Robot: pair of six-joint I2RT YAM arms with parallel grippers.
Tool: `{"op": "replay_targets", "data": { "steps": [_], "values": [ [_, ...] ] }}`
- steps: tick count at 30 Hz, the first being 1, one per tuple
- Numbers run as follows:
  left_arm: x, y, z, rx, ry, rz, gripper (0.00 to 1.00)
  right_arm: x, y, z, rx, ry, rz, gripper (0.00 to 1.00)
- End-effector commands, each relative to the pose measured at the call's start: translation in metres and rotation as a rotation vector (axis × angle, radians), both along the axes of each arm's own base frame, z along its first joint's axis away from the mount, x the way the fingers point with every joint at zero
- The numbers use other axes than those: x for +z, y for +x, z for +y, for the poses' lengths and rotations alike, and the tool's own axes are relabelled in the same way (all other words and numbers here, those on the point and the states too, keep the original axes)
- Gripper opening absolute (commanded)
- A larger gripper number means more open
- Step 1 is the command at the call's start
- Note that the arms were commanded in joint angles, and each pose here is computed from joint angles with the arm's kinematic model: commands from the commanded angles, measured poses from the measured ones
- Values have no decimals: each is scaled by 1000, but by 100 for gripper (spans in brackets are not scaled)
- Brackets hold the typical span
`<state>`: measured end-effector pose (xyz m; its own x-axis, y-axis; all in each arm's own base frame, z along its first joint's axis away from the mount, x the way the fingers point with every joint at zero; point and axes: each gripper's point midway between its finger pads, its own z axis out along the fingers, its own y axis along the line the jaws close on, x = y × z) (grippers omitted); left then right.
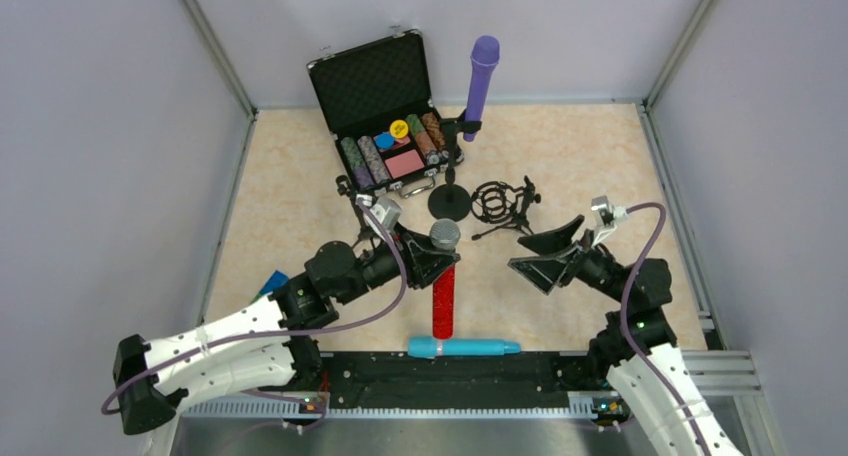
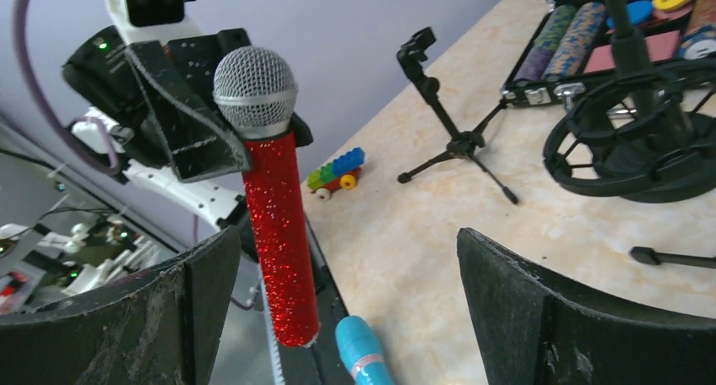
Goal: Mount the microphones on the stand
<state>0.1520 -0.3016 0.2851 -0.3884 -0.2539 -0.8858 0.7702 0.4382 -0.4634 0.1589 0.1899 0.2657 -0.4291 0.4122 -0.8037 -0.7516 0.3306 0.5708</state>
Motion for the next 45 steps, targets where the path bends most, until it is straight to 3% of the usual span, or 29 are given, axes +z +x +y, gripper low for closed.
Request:
{"op": "replay_targets", "data": {
  "steps": [1,18,29,45],
  "values": [
    [39,-4,-4,-65,-208,-1,0,21,-21,7,113,101,-76,95],
    [38,-7,-25,-200,-229,46,0,4,-39,62,329,111,-10,88],
    [37,-9,-28,-228,-250,52,0,5,-55,103,420,175,-21,71],
    [28,-9,-24,-213,-229,71,0,8,-59,125,456,200,-25,57]
  ]
}}
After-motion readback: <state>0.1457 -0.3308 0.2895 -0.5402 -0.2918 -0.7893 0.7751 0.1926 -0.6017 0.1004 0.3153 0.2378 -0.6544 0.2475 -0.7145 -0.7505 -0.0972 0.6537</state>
